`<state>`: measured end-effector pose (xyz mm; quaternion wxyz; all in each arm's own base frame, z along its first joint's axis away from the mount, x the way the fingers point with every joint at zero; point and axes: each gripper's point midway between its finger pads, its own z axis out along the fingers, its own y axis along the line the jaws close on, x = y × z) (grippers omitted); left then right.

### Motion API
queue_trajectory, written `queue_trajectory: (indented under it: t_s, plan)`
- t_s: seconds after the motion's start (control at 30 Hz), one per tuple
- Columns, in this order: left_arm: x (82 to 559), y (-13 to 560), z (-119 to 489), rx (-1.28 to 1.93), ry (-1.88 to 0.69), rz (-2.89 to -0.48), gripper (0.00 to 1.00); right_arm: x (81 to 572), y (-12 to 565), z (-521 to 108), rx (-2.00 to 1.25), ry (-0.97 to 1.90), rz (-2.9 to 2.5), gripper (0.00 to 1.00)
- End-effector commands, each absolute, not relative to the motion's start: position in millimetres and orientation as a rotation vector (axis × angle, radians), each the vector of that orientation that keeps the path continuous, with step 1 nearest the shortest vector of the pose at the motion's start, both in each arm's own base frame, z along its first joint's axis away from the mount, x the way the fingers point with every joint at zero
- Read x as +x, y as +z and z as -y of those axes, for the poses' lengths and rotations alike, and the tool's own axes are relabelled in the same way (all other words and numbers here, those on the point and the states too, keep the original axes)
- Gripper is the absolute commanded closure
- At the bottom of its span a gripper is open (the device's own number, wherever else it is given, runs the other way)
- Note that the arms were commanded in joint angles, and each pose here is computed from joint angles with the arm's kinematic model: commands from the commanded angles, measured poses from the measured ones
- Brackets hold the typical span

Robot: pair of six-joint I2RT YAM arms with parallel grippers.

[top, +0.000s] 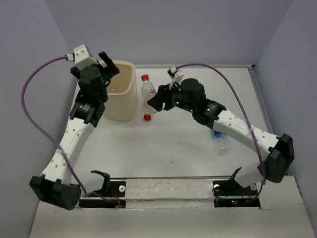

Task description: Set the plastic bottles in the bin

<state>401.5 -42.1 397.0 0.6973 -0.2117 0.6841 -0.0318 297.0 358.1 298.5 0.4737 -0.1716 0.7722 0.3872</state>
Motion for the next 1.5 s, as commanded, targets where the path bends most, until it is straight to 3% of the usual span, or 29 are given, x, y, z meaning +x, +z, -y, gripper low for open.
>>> queue_trajectory:
  t_s: [0.0,0.2,0.27,0.3,0.37,0.4,0.43,0.5,0.57,0.7,0.77,0.87,0.9,0.93,0.97,1.0,1.03,1.13,1.17,1.27,1.3,1.47]
  plan:
    - [328.6,450.9,47.2,-0.434,-0.323,-1.385,0.01,310.5,375.5,-397.0,-0.516,1.027,-1.664,0.76]
    - [276.6,410.7,36.4,-0.446,-0.358,-1.422,0.01,347.4,430.8,-452.7,-0.561,1.067,-1.511,0.78]
    - [270.0,383.8,35.0,-0.451,-0.346,-1.471,0.02,357.8,435.9,-468.4,-0.573,1.082,-1.494,0.78]
    - [266.0,368.9,34.1,-0.452,-0.334,-1.511,0.02,368.1,411.5,-489.4,-0.588,1.087,-1.533,0.77]
    - [256.4,349.9,35.2,-0.456,-0.351,-1.548,0.02,372.6,437.6,-499.9,-0.589,1.120,-1.467,0.78]
    - [251.1,335.2,38.6,-0.453,-0.370,-1.587,0.03,384.3,410.4,-514.9,-0.592,1.124,-1.519,0.77]
    - [248.8,327.4,43.8,-0.439,-0.394,-1.612,0.03,385.0,428.3,-517.0,-0.580,1.143,-1.477,0.76]
    - [245.2,313.0,49.2,-0.431,-0.421,-1.648,0.04,389.2,422.5,-524.9,-0.578,1.161,-1.482,0.67]
    - [243.0,292.6,54.7,-0.417,-0.439,-1.692,0.04,393.6,413.2,-530.5,-0.576,1.165,-1.494,0.30]
    - [244.6,268.2,61.9,-0.383,-0.447,-1.748,0.05,386.5,417.7,-519.0,-0.590,1.137,-1.487,0.16]
    - [245.9,268.2,70.8,-0.350,-0.492,-1.747,0.05,376.5,439.6,-504.5,-0.584,1.125,-1.456,0.15]
    - [252.1,265.9,86.2,-0.295,-0.548,-1.772,0.05,369.5,440.4,-487.9,-0.586,1.076,-1.467,0.16]
    - [254.9,269.5,95.3,-0.262,-0.590,-1.766,0.06,358.1,467.5,-469.3,-0.567,1.062,-1.420,0.22]
    - [262.1,263.9,102.1,-0.247,-0.596,-1.796,0.06,361.1,444.9,-462.0,-0.550,1.018,-1.472,0.28]
    - [262.9,264.0,117.1,-0.195,-0.636,-1.811,0.06,359.0,441.3,-451.5,-0.533,0.988,-1.483,0.42]
    - [265.0,261.1,125.7,-0.174,-0.639,-1.830,0.06,344.1,467.9,-424.8,-0.500,0.964,-1.434,0.48]
    - [272.4,255.1,132.7,-0.175,-0.608,-1.860,0.06,350.0,425.4,-411.3,-0.466,0.880,-1.523,0.52]
    - [273.8,242.1,168.8,-0.101,-0.541,-1.913,0.06,347.2,417.0,-335.0,-0.317,0.749,-1.549,0.66]
    - [278.6,245.7,172.1,-0.112,-0.502,-1.907,0.06,349.3,360.8,-313.3,-0.288,0.676,-1.662,0.68]
    - [287.0,236.3,194.7,-0.089,-0.422,-1.942,0.05,344.8,340.5,-225.0,-0.056,0.657,-1.694,0.72]
    - [290.0,227.3,206.3,-0.065,-0.392,-1.967,0.05,338.3,292.0,-205.7,0.013,0.645,-1.785,0.73]
    - [320.2,231.1,227.5,-0.074,-0.219,-1.938,0.01,309.5,238.7,-120.4,0.268,0.517,-1.824,0.68]
